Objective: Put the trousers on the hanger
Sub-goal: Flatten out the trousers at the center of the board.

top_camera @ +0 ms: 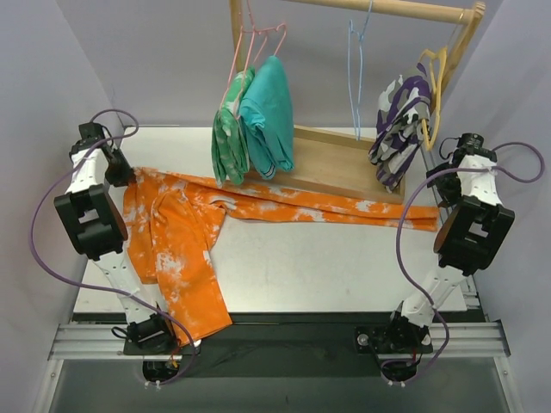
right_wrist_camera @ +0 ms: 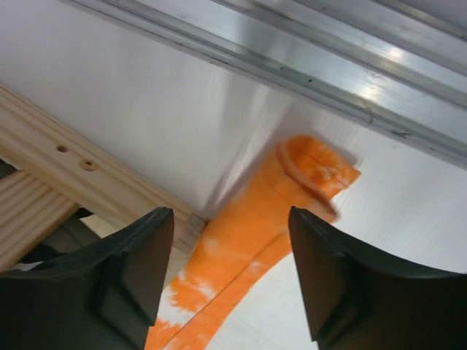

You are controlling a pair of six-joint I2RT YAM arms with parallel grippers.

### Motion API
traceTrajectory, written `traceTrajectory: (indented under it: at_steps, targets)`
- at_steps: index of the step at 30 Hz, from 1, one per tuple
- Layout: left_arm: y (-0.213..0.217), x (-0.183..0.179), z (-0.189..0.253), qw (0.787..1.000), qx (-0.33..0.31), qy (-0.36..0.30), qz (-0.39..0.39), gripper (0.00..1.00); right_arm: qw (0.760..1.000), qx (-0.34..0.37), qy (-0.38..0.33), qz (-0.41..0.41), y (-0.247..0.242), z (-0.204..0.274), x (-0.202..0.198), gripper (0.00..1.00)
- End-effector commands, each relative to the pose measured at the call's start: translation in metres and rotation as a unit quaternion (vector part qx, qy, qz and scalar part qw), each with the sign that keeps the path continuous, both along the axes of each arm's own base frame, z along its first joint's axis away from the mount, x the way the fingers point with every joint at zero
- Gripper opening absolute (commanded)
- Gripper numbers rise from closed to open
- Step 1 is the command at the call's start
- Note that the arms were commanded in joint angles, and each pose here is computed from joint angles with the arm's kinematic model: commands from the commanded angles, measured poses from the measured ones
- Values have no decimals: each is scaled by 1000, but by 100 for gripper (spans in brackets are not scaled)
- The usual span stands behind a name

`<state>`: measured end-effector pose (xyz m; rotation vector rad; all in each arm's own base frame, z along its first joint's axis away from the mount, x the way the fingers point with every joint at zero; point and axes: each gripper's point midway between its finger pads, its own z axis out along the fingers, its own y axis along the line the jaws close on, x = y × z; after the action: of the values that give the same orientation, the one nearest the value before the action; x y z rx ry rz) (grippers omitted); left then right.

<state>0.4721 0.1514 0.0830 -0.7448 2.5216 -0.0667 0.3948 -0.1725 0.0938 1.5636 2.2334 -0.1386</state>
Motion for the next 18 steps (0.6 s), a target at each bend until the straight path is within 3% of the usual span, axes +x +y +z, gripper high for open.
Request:
traceTrajectory:
  at_steps: [1,2,5,10,18]
  targets:
    - [10,40,42,996,7,-93,18,50,1000,7,-28,6,11,24,7,69]
    - [7,37,43,996,6,-93,17,63,1000,10,-26,11,15,23,4,70]
    - [-1,26,48,995,12,-94,10,75,998,-1,-30,46,27,34,-3,71]
    - [-12,-4,64,994,19,-106,8,82,993,-8,-15,113,64,32,-35,71]
    - [-31,-65,50,996,22,-85,15,87,990,58,1,125,98,-14,-76,72]
